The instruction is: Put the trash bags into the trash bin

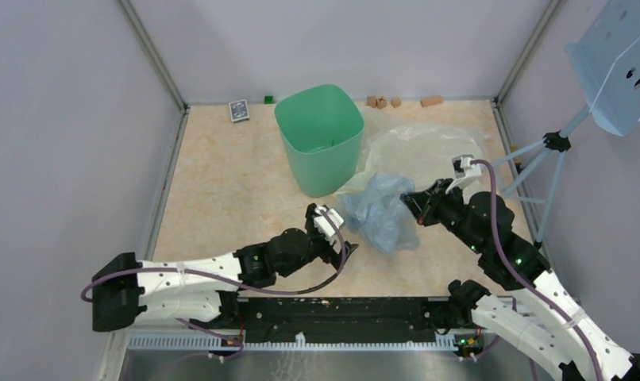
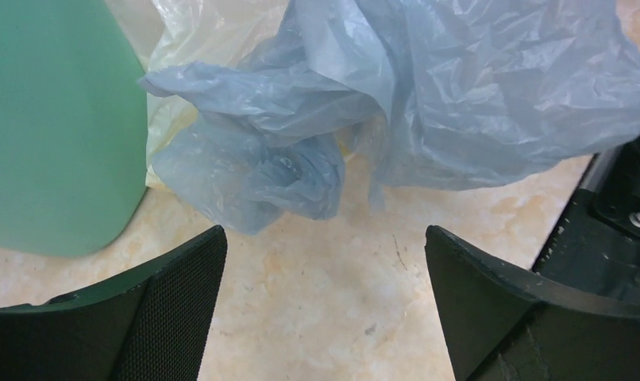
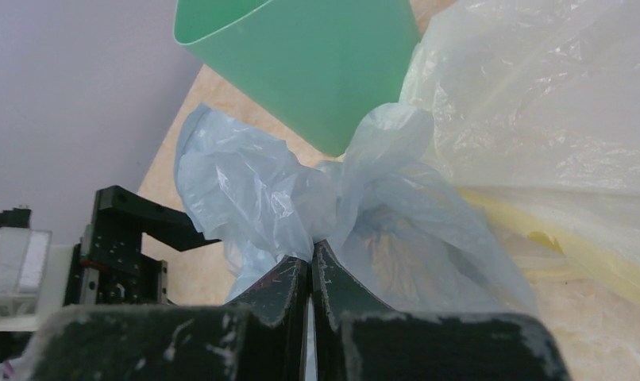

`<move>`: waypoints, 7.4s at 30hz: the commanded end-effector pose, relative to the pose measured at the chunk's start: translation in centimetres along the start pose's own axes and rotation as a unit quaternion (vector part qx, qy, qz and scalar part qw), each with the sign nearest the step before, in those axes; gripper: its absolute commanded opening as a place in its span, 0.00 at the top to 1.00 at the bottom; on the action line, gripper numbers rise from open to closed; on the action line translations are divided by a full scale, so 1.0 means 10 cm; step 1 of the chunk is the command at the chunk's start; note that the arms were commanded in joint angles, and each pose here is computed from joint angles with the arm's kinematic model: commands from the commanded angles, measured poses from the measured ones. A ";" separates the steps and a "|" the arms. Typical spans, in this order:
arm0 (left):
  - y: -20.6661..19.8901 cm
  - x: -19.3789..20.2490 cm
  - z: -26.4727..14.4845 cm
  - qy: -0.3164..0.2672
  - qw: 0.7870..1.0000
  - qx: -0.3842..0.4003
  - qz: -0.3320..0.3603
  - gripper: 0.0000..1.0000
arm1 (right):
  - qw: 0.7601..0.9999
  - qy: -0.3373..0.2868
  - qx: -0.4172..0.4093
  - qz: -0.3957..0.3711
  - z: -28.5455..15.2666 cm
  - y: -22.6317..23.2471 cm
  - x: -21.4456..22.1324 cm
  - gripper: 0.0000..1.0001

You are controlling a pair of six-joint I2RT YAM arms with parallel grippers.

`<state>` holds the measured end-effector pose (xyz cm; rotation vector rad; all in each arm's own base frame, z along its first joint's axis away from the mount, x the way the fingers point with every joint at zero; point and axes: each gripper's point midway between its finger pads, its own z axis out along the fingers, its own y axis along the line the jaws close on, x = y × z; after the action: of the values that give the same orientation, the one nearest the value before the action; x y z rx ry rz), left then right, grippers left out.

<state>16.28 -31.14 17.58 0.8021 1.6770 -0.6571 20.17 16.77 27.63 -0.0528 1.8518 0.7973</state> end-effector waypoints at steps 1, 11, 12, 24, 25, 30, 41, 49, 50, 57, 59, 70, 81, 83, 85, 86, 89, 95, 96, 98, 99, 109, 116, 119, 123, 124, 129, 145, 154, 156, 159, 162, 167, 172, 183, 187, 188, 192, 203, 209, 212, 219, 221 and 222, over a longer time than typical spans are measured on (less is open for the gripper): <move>0.04 -0.29 0.19 -0.074 0.997 -0.025 0.018 0.01 | 0.998 -0.051 -0.025 0.014 -0.11 0.19 -0.34 1.00; 0.37 -0.20 0.73 -0.061 0.987 -0.143 0.028 0.15 | 0.997 -0.068 -0.020 0.015 -0.25 0.18 -0.43 1.00; 0.37 -0.18 0.78 -0.060 0.989 -0.136 0.026 0.24 | 0.997 -0.069 -0.019 0.014 -0.26 0.17 -0.43 1.00; 0.64 -0.07 0.76 -0.008 0.987 -0.158 -0.032 1.00 | 0.990 -0.119 0.075 0.000 -0.53 -0.18 -0.64 1.00; 0.68 -0.05 0.70 0.000 0.986 -0.157 -0.048 1.00 | 0.988 -0.126 0.086 0.000 -0.56 -0.22 -0.66 1.00; 0.96 -0.05 0.20 0.023 0.978 -0.164 -0.129 1.00 | 0.979 -0.163 0.125 0.002 -0.74 -0.37 -0.80 1.00; 1.31 -0.43 -0.85 0.027 0.957 -0.225 -0.180 1.00 | 0.984 -0.141 0.105 -0.001 -0.54 -0.29 -0.71 1.00; 1.76 -0.96 -1.63 -0.017 0.911 -0.375 -0.171 1.00 | 0.995 -0.081 0.050 0.009 -0.15 -0.15 -0.34 1.00; 1.80 -1.00 -1.70 -0.024 0.906 -0.386 -0.169 1.00 | 0.996 -0.070 0.057 0.016 -0.10 -0.18 -0.27 1.00; 1.88 -1.03 -1.84 -0.018 0.892 -0.420 -0.166 1.00 | 0.992 -0.022 0.107 0.069 0.02 -0.39 0.08 1.00; 1.84 -0.96 -1.77 -0.006 0.897 -0.409 -0.166 1.00 | 0.997 -0.007 0.050 0.052 0.05 -0.24 0.17 0.96; 1.42 -0.81 -1.22 0.007 0.956 -0.253 -0.151 1.00 | 0.993 0.044 -0.060 -0.092 0.08 0.03 0.33 0.36; 1.64 -0.57 -1.31 0.067 0.930 -0.335 -0.136 1.00 | 0.980 0.024 -0.005 -0.197 0.17 -0.07 -0.05 0.28; 1.69 -0.57 -1.37 0.065 0.923 -0.353 -0.137 1.00 | 0.978 0.004 0.016 -0.210 0.17 -0.14 -0.15 0.28; 1.68 -0.60 -1.37 0.046 0.927 -0.345 -0.138 1.00 | 0.976 -0.018 0.020 -0.218 0.17 -0.14 -0.23 0.28; 1.67 -0.64 -1.36 0.032 0.932 -0.335 -0.135 1.00 | 0.974 -0.035 0.021 -0.222 0.18 -0.13 -0.29 0.29; 1.59 -0.73 -1.33 -0.001 0.943 -0.304 -0.138 1.00 | 0.969 -0.069 0.017 -0.237 0.18 -0.08 -0.44 0.31; 1.57 -0.73 -1.32 0.004 0.947 -0.294 -0.126 1.00 | 0.944 -0.007 -0.139 -0.299 0.33 0.36 -0.09 0.32; 1.57 -0.72 -1.32 0.006 0.948 -0.294 -0.123 1.00 | 0.943 0.011 -0.148 -0.297 0.39 0.37 -0.01 0.32; 1.57 -0.71 -1.32 0.008 0.949 -0.293 -0.119 1.00 | 0.942 0.040 -0.152 -0.296 0.52 0.34 0.12 0.32; 1.56 -0.71 -1.32 0.008 0.949 -0.291 -0.118 1.00 | 0.942 0.052 -0.147 -0.296 0.61 0.31 0.18 0.34; 1.53 -0.80 -1.35 -0.006 0.955 -0.276 -0.111 1.00 | 0.916 0.110 -0.158 -0.351 0.99 0.25 0.35 0.30; 1.51 -0.82 -1.33 -0.006 0.957 -0.268 -0.106 1.00 | 0.901 0.066 -0.219 -0.368 1.07 0.52 0.24 0.27; 1.51 -0.87 -1.34 -0.009 0.957 -0.269 -0.105 1.00 | 0.883 0.112 -0.266 -0.370 1.09 0.59 0.45 0.32; 1.55 -0.89 -1.35 -0.012 0.954 -0.280 -0.106 1.00 | 0.872 0.146 -0.302 -0.357 1.03 0.66 0.58 0.55; 1.56 -0.89 -1.34 -0.011 0.953 -0.283 -0.108 1.00 | 0.875 0.144 -0.299 -0.354 1.03 0.67 0.56 0.71; 1.61 -0.74 -1.27 0.018 0.943 -0.308 -0.126 1.00 | 0.912 0.101 -0.219 -0.332 0.98 0.59 0.22 1.00; 1.82 0.27 -0.99 0.181 0.897 -0.268 -0.303 1.00 | 0.984 -0.096 -0.013 -0.149 0.09 0.06 -0.47 1.00; 2.31 0.45 -1.29 0.160 0.853 -0.296 -0.399 1.00 | 0.982 -0.120 0.128 -0.073 -0.11 -0.54 -0.36 1.00; 2.36 0.50 -1.32 0.150 0.843 -0.286 -0.430 1.00 | 0.978 -0.122 0.158 -0.066 -0.10 -0.64 -0.36 1.00; 2.37 0.49 -1.29 0.131 0.842 -0.261 -0.454 1.00 | 0.977 -0.123 0.161 -0.063 -0.06 -0.63 -0.39 1.00; 2.31 0.41 -1.19 0.119 0.855 -0.216 -0.456 1.00 | 0.986 -0.100 0.080 -0.103 0.07 -0.34 -0.36 0.92; 2.32 0.39 -1.13 0.131 0.850 -0.199 -0.471 1.00 | 0.989 -0.026 -0.001 -0.144 0.16 0.01 -0.26 0.44; 2.37 0.49 -1.07 0.133 0.815 -0.209 -0.524 1.00 | 0.989 0.047 0.012 -0.136 0.24 0.06 0.03 0.37; 2.71 0.73 -1.15 0.131 0.761 -0.311 -0.554 1.00 | 0.980 0.003 0.087 -0.179 0.20 -0.05 -0.18 0.17; 2.83 0.59 -1.20 0.121 0.761 -0.332 -0.544 1.00 | 0.955 0.026 0.153 -0.255 0.20 -0.21 -0.20 0.17; 2.85 0.55 -1.21 0.118 0.765 -0.333 -0.538 1.00 | 0.950 0.027 0.147 -0.274 0.22 -0.18 -0.22 0.17; 2.89 0.38 -1.23 0.114 0.790 -0.326 -0.506 1.00 | 0.957 0.016 -0.004 -0.290 0.33 0.39 -0.21 0.24; 2.47 -0.14 -1.13 0.112 0.894 -0.156 -0.405 1.00 | 0.917 0.101 -0.191 -0.335 1.06 1.46 -0.06 0.27; 2.42 -0.13 -1.25 0.106 0.898 -0.191 -0.381 1.00 | 0.946 0.089 -0.081 -0.301 1.64 1.33 -0.16 0.31; 2.37 -0.11 -1.22 0.109 0.896 -0.178 -0.393 1.00 | 0.952 0.106 -0.035 -0.284 1.81 1.23 -0.10 0.35; 2.38 -0.08 -1.16 0.114 0.892 -0.173 -0.403 1.00 | 0.959 0.118 0.039 -0.255 2.20 0.84 0.04 0.35; 2.40 -0.09 -1.14 0.114 0.892 -0.171 -0.403 1.00 | 0.956 0.117 0.042 -0.265 2.37 0.83 0.05 0.36; 2.40 -0.09 -1.13 0.114 0.892 -0.170 -0.403 1.00 | 0.955 0.115 0.044 -0.270 2.45 0.84 0.05 0.36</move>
<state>28.06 -7.33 20.32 -0.1477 2.2884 -0.7776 33.03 35.46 24.74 -0.6814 2.0033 0.3560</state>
